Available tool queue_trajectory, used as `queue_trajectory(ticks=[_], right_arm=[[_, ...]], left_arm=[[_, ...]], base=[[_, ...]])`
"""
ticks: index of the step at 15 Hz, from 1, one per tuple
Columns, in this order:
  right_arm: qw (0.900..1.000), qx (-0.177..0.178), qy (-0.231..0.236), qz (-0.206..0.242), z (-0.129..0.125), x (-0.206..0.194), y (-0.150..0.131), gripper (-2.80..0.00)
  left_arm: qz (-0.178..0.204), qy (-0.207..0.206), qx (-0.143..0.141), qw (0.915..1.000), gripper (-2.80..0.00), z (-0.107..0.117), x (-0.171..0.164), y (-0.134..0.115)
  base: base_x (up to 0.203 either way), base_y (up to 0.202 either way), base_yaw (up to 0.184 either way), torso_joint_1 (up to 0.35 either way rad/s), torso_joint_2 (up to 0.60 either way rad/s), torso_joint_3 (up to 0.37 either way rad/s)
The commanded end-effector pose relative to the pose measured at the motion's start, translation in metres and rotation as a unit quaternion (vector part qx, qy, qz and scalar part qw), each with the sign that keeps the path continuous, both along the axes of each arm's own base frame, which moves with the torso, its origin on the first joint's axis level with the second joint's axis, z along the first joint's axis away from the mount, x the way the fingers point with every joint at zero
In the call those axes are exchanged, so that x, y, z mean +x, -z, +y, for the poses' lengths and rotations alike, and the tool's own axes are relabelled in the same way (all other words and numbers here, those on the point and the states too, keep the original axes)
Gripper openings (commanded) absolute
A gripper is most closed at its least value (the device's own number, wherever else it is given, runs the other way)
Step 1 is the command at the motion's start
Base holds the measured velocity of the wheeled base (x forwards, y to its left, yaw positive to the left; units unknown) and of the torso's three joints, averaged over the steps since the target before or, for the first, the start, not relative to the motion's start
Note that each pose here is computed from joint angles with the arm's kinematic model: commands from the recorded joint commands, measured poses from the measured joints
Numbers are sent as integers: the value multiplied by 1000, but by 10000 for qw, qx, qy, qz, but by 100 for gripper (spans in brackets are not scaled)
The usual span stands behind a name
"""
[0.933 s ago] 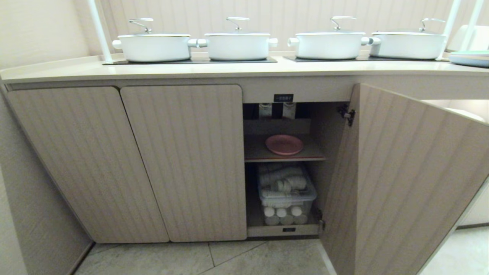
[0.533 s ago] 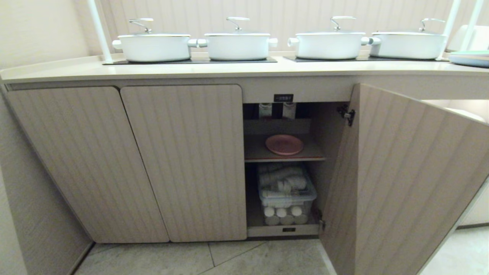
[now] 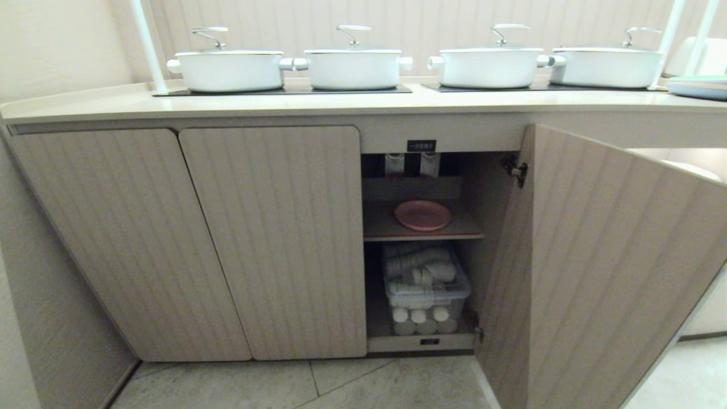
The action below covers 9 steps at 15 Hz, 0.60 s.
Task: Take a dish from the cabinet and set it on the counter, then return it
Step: Take the plate from the cabinet
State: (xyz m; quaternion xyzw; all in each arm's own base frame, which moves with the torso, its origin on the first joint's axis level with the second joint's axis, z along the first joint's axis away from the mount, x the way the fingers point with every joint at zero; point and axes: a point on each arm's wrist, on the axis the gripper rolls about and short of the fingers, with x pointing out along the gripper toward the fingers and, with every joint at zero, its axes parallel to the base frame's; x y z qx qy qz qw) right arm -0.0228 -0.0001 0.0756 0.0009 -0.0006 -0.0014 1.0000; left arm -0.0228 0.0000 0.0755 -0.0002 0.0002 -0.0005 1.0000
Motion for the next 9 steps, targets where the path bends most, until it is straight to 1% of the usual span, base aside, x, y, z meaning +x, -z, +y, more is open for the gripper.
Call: queue_trajectory(ticks=[1, 9], right_arm=[[10000, -1, 2, -1, 0, 0, 0, -280], [10000, -1, 2, -1, 0, 0, 0, -280]], left_arm=[[-2, 10, 0, 10000, -280, 0, 0, 0], [-2, -5, -6, 10000, -280, 0, 0, 0]], base=[[0, 0, 0, 0, 0, 0], [0, 0, 0, 0, 0, 0]])
